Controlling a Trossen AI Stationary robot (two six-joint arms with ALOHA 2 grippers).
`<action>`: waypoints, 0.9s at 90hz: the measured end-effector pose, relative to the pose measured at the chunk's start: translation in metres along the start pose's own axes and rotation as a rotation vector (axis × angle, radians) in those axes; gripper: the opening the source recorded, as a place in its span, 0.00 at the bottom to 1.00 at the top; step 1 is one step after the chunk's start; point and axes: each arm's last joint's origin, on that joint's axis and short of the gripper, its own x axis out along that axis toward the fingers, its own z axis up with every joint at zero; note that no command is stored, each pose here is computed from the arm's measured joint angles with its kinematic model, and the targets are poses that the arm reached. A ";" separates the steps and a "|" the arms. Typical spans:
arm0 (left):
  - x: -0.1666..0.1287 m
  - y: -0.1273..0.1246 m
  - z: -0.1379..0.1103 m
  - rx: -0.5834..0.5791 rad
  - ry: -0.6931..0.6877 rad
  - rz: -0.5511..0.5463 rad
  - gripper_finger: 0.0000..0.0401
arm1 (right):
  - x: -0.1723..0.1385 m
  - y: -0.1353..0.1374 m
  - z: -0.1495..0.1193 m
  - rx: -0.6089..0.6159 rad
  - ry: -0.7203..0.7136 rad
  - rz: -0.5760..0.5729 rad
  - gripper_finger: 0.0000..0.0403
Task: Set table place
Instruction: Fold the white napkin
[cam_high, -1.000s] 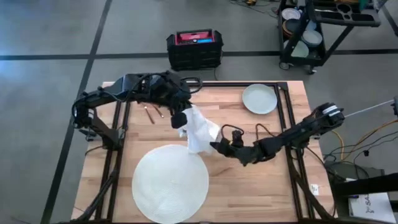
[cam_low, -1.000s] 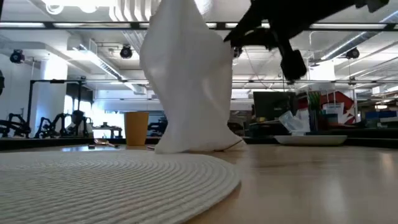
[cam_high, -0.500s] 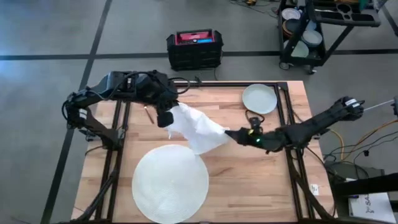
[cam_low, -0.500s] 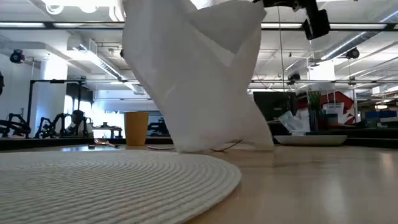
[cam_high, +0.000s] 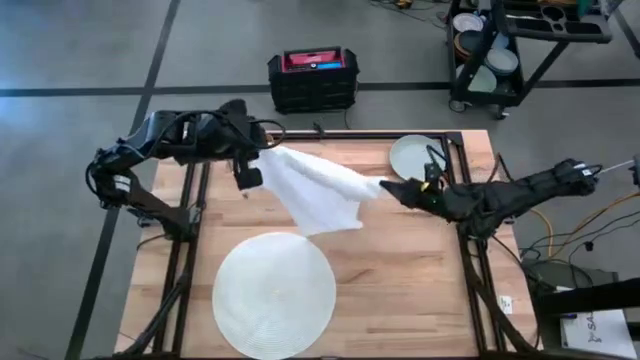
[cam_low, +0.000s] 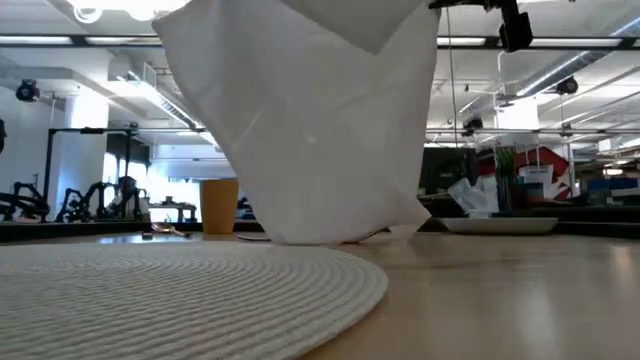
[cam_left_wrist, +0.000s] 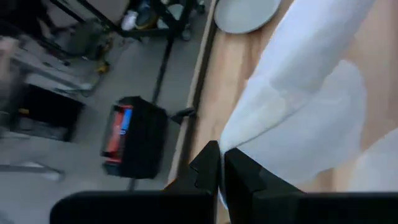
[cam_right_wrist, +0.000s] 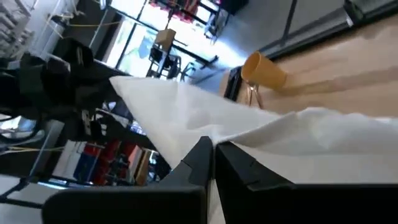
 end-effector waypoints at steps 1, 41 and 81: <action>0.000 0.000 0.000 0.008 0.002 0.007 0.00 | 0.000 0.000 0.001 0.000 -0.001 0.001 0.00; 0.007 0.025 0.004 0.017 -0.053 0.097 0.00 | 0.013 0.014 0.040 -0.082 -0.018 0.047 0.00; 0.034 0.024 0.026 0.166 -0.118 0.109 0.00 | 0.081 0.053 0.045 -0.250 0.119 0.064 0.00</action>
